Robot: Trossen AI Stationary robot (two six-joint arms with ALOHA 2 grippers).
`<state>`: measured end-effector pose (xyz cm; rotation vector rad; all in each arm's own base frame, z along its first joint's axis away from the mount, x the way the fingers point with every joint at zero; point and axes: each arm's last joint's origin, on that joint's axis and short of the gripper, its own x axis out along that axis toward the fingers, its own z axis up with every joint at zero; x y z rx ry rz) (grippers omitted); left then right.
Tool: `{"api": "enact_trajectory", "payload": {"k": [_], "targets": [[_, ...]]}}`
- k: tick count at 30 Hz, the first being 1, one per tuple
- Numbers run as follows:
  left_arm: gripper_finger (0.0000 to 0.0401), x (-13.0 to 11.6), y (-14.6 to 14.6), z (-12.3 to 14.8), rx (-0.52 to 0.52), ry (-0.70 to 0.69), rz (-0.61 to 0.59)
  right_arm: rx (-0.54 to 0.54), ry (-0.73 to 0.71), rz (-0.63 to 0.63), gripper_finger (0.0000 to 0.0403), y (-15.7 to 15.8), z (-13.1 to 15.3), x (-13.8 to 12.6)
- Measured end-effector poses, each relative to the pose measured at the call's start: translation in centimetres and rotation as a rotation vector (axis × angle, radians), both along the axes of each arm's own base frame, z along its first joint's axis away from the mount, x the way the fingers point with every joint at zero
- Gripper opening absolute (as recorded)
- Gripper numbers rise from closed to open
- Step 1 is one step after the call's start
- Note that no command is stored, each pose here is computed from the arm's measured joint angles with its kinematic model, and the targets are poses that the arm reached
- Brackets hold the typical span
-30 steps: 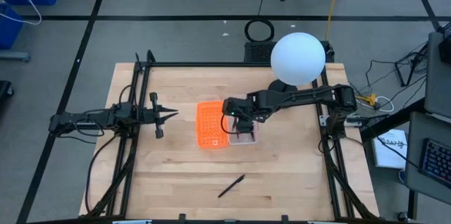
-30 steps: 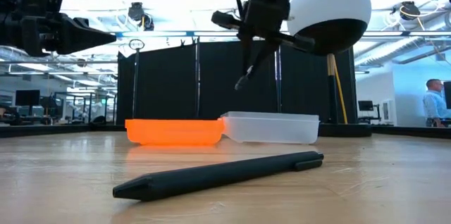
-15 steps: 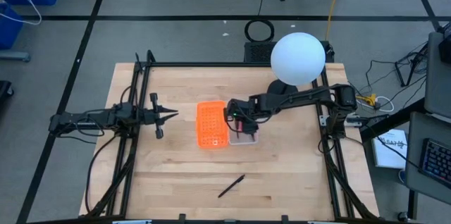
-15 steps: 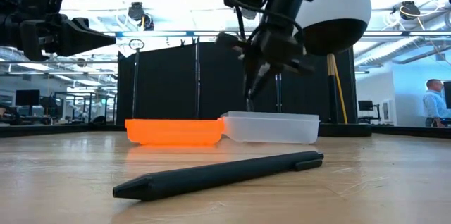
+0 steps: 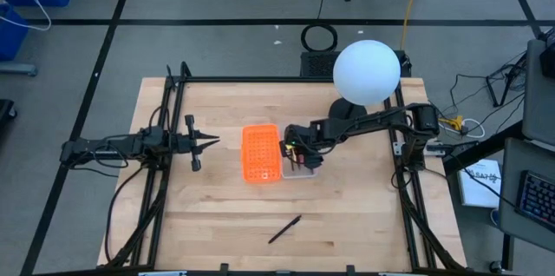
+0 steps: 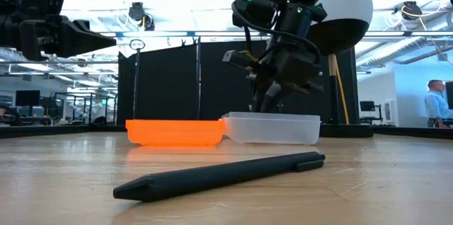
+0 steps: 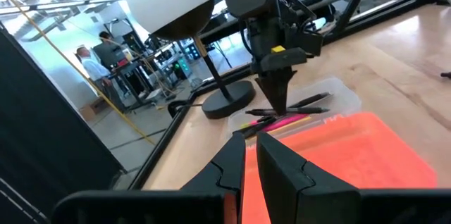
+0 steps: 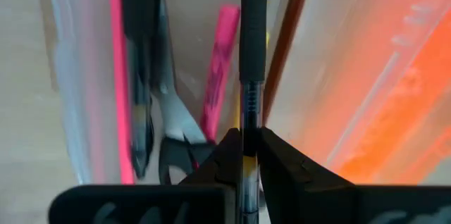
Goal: Pick & place school supplies into a supply box
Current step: Put the right black pen into the orange supply box, then put the black pen into the orange supply box
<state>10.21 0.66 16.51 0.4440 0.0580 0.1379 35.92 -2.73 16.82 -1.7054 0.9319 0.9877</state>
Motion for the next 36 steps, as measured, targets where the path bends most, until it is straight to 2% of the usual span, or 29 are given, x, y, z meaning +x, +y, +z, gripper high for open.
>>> {"api": "enact_trajectory", "payload": {"k": [6,14,18,22,24,25,27,29,31,33,36], "targets": [[0.0047,0.0,0.0,0.0,-0.008,0.0,0.0,0.005,-0.006,0.016,0.0038,0.1,-0.4,-0.1],[0.0047,0.0,0.0,0.0,-0.018,0.001,0.001,0.007,-0.06,-0.023,0.0111,0.0,-0.2,0.3],[0.0047,0.0,0.0,0.0,-0.033,0.0,0.001,-0.001,-0.13,-0.121,0.0136,0.0,0.8,0.4],[0.0047,0.0,0.0,0.0,-0.065,-0.003,0.0,0.044,-0.26,-0.279,0.0144,0.6,3.9,-0.3],[0.0047,0.0,0.0,0.0,-0.085,-0.01,0.001,0.157,-0.366,-0.41,0.0141,1.2,6.2,-1.0],[0.0047,0.0,0.0,0.0,-0.097,-0.014,0.001,0.265,-0.431,-0.493,0.0137,1.5,7.6,-1.5],[0.0047,0.0,0.0,0.1,-0.124,-0.035,0.007,0.575,-0.526,-0.69,0.0127,2.0,10.3,-2.5],[0.0047,0.0,0.1,0.4,-0.184,-0.078,0.03,0.891,-0.564,-0.894,0.0113,2.2,12.6,-3.6],[0.0047,0.0,0.2,0.6,-0.28,-0.117,0.063,1.106,-0.572,-1.066,0.0097,2.1,14.3,-4.8],[0.0047,-0.1,0.3,0.4,-0.382,-0.118,0.109,1.202,-0.566,-1.161,0.0078,2.3,14.5,-6.3],[0.0047,-0.1,0.4,0.1,-0.461,-0.111,0.161,1.255,-0.567,-1.132,0.0039,3.3,12.9,-8.6]]}}
